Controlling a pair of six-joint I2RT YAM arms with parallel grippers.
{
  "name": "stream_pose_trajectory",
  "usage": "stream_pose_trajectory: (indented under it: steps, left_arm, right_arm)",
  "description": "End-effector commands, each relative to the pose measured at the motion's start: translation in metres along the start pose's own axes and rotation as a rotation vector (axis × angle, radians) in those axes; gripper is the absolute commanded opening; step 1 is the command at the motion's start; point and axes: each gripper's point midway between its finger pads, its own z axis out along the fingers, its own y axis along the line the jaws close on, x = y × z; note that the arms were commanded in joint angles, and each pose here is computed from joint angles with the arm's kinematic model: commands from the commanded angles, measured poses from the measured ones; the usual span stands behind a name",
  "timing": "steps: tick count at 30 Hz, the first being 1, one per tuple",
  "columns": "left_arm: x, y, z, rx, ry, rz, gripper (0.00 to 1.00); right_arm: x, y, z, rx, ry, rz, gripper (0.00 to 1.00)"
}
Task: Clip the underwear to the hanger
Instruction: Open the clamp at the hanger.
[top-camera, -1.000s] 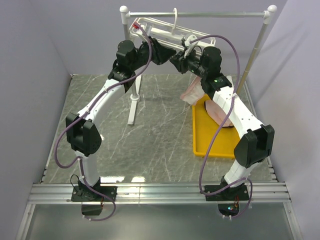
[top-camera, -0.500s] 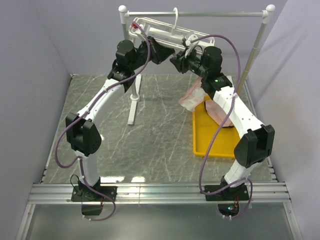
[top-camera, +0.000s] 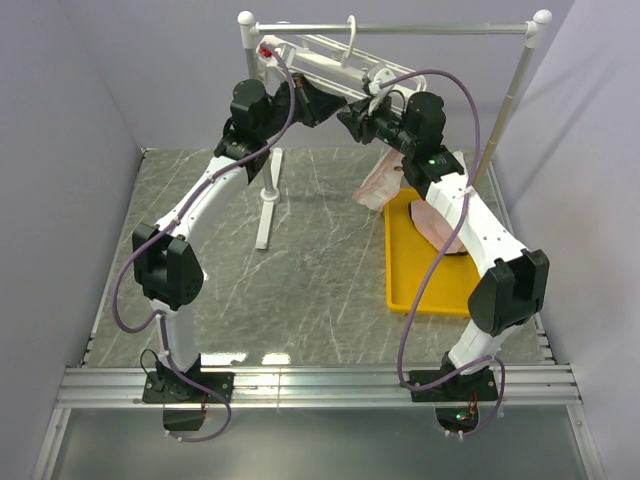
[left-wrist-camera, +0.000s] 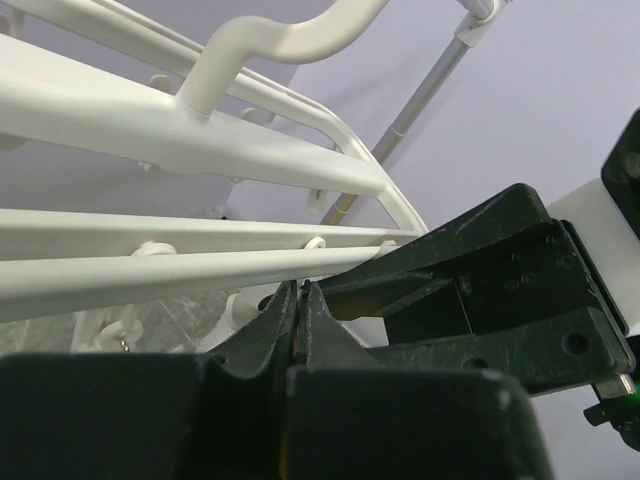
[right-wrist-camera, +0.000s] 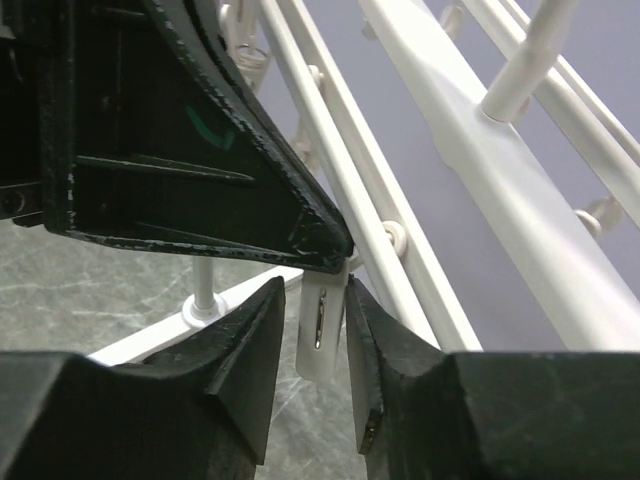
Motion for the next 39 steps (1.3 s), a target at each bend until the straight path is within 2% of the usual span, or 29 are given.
stream_pose_trajectory:
  steps: [1,4,8,15,18,19,21,22,23,25,26,29,32,36,39]
  left_arm:
    - [-0.015,-0.016,0.0,0.044,-0.023,-0.003,0.0]
    - [-0.015,-0.017,-0.001,0.046,-0.021,-0.008,0.0]
    - [-0.017,-0.021,-0.002,0.052,-0.025,-0.009,0.0]
    - [-0.019,-0.025,-0.004,0.059,-0.026,-0.016,0.0]
    - [-0.02,-0.026,-0.006,0.058,-0.026,-0.02,0.0]
    - [-0.02,-0.026,-0.006,0.059,-0.025,-0.019,0.0]
    - [-0.02,-0.027,-0.007,0.058,-0.023,-0.016,0.0]
    - [-0.019,-0.026,-0.007,0.051,-0.018,-0.017,0.04]
    - [-0.018,-0.023,-0.008,0.039,-0.018,-0.016,0.17]
    - [-0.021,-0.021,-0.008,0.019,-0.031,-0.013,0.3]
    - [-0.023,-0.02,-0.009,0.01,-0.038,-0.015,0.42]
    - [-0.024,-0.016,-0.012,-0.012,-0.05,-0.02,0.56]
    - [-0.024,-0.008,-0.012,-0.04,-0.051,-0.034,0.56]
    - [-0.016,0.001,-0.009,-0.043,-0.025,-0.082,0.49]
    - [-0.012,0.005,-0.011,-0.058,-0.022,-0.089,0.51]
  right_arm:
    - [-0.041,0.004,-0.008,-0.014,-0.088,-0.093,0.4]
    - [-0.039,0.005,-0.009,-0.005,-0.085,-0.114,0.39]
    - [-0.034,0.002,-0.006,0.005,-0.066,-0.134,0.3]
    - [-0.029,0.004,-0.005,0.002,-0.04,-0.149,0.32]
    - [-0.029,0.004,-0.006,-0.003,-0.034,-0.153,0.22]
    - [-0.029,0.004,-0.006,-0.004,-0.033,-0.162,0.12]
    - [-0.028,0.005,-0.007,-0.005,-0.035,-0.166,0.01]
    - [-0.033,0.004,-0.008,0.001,-0.051,-0.175,0.0]
    - [-0.033,0.004,-0.008,-0.002,-0.053,-0.181,0.0]
    - [-0.036,0.005,-0.008,-0.01,-0.057,-0.174,0.0]
    - [-0.037,0.005,-0.008,-0.012,-0.057,-0.169,0.0]
    - [-0.04,0.007,-0.008,-0.017,-0.063,-0.157,0.0]
    - [-0.042,0.007,-0.009,-0.018,-0.068,-0.151,0.0]
    - [-0.045,0.007,-0.01,-0.014,-0.077,-0.139,0.0]
    - [-0.049,0.006,-0.011,-0.008,-0.088,-0.138,0.0]
